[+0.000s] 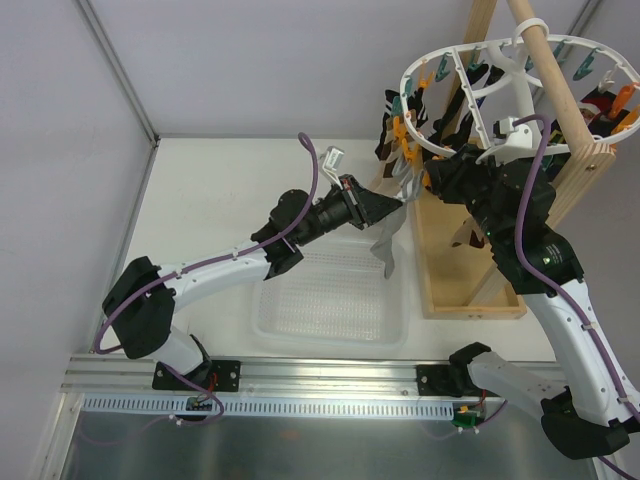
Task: Clip the socks to the hanger
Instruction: Clamp the sock onto the hanger.
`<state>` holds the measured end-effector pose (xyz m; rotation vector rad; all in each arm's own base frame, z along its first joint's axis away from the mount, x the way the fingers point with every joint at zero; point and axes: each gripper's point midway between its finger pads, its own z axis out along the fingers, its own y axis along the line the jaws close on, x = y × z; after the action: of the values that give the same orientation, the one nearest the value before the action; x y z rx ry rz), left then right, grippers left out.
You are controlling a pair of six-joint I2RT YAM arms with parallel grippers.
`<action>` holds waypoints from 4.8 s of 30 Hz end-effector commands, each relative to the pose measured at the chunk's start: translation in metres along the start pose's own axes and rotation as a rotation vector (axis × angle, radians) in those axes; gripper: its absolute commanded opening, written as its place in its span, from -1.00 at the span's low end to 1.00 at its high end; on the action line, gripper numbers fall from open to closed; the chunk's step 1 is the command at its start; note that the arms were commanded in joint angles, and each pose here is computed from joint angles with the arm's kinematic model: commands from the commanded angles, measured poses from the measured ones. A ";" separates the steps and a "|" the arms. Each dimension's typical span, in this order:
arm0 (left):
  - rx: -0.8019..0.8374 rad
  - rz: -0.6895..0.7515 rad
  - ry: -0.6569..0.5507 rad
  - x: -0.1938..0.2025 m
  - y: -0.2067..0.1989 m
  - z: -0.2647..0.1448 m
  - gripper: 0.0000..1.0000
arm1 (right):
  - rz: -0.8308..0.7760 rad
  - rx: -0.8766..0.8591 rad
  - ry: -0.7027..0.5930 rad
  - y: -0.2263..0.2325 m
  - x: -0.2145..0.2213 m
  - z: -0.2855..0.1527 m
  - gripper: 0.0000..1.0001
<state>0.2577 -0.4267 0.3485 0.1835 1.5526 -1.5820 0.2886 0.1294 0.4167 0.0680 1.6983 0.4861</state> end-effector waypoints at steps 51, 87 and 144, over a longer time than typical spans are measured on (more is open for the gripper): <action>0.175 -0.077 -0.109 -0.025 -0.042 0.007 -1.00 | 0.079 0.035 -0.117 -0.005 -0.026 -0.013 -0.99; 0.333 -0.202 -0.070 -0.014 -0.050 -0.001 -1.00 | 0.055 0.077 -0.185 -0.008 -0.045 -0.005 -0.99; 0.398 -0.078 -0.078 -0.016 -0.054 0.018 -1.00 | 0.047 0.032 -0.071 0.001 -0.030 -0.010 -0.47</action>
<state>0.2423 -0.4546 0.3683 0.2390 1.3350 -1.9133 0.2870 0.1174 0.4210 0.1466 1.6985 0.4491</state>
